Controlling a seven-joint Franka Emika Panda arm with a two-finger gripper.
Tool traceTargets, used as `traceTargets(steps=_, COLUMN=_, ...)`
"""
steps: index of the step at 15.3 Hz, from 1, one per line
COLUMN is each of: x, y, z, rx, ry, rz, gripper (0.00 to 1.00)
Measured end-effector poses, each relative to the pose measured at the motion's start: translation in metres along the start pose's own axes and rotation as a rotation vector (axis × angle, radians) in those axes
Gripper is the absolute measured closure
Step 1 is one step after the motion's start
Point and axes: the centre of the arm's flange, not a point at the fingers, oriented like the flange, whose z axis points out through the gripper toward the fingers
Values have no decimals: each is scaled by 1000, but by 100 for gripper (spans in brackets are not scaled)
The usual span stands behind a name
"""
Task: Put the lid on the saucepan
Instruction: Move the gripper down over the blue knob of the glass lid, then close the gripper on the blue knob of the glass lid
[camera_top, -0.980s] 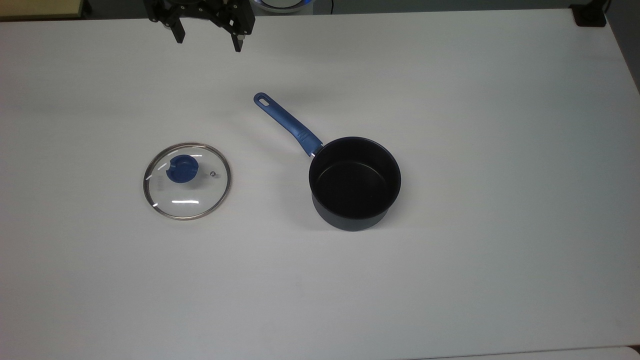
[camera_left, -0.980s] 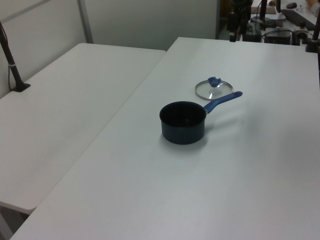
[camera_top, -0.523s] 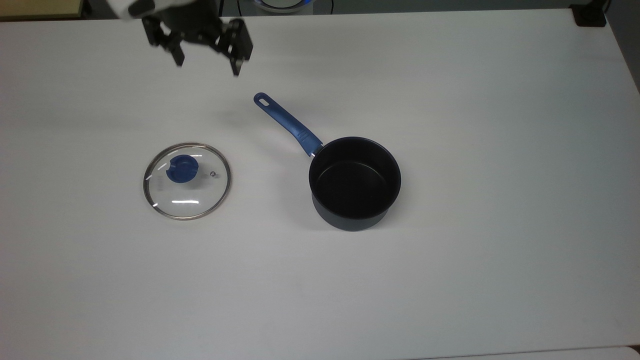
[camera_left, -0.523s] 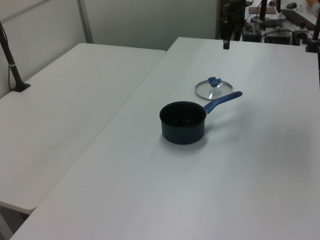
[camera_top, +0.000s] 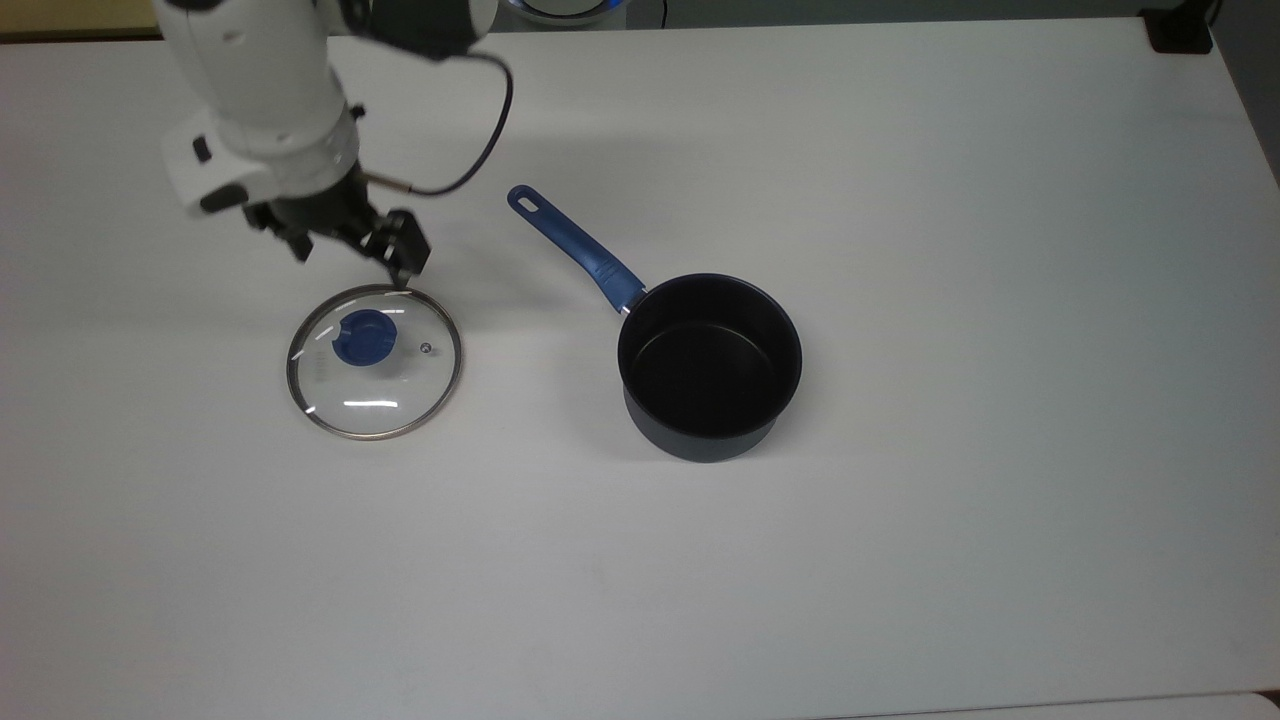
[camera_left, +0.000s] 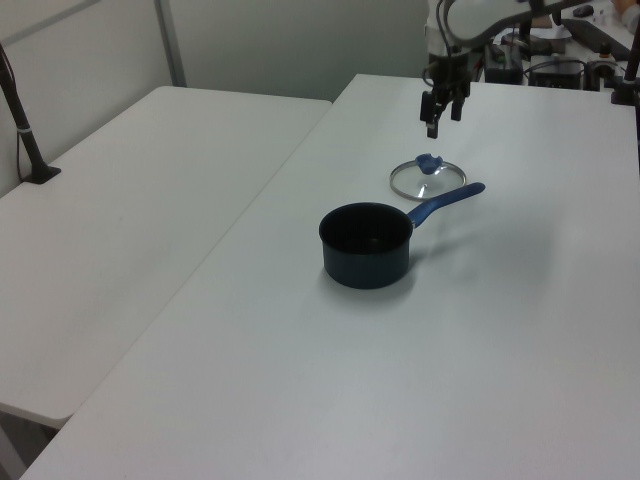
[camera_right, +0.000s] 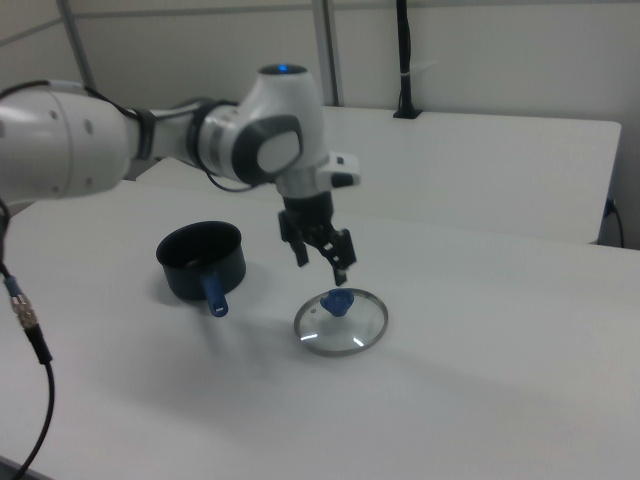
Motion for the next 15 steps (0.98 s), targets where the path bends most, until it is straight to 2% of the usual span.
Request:
traceTargets(steps=7, x=24, y=3, z=69, rx=-23, ry=52, rz=-35, gripper=2)
traceTargets(steps=11, x=26, y=0, z=80, rx=-26, ry=54, rz=-39, gripper=3)
traceTargets(steps=14, x=27, y=-2, z=79, rx=-26, ry=57, rz=-44, gripper=7)
traceTargets(steps=15, x=27, y=-3, z=78, rx=-26, ry=58, rz=-54, gripper=16)
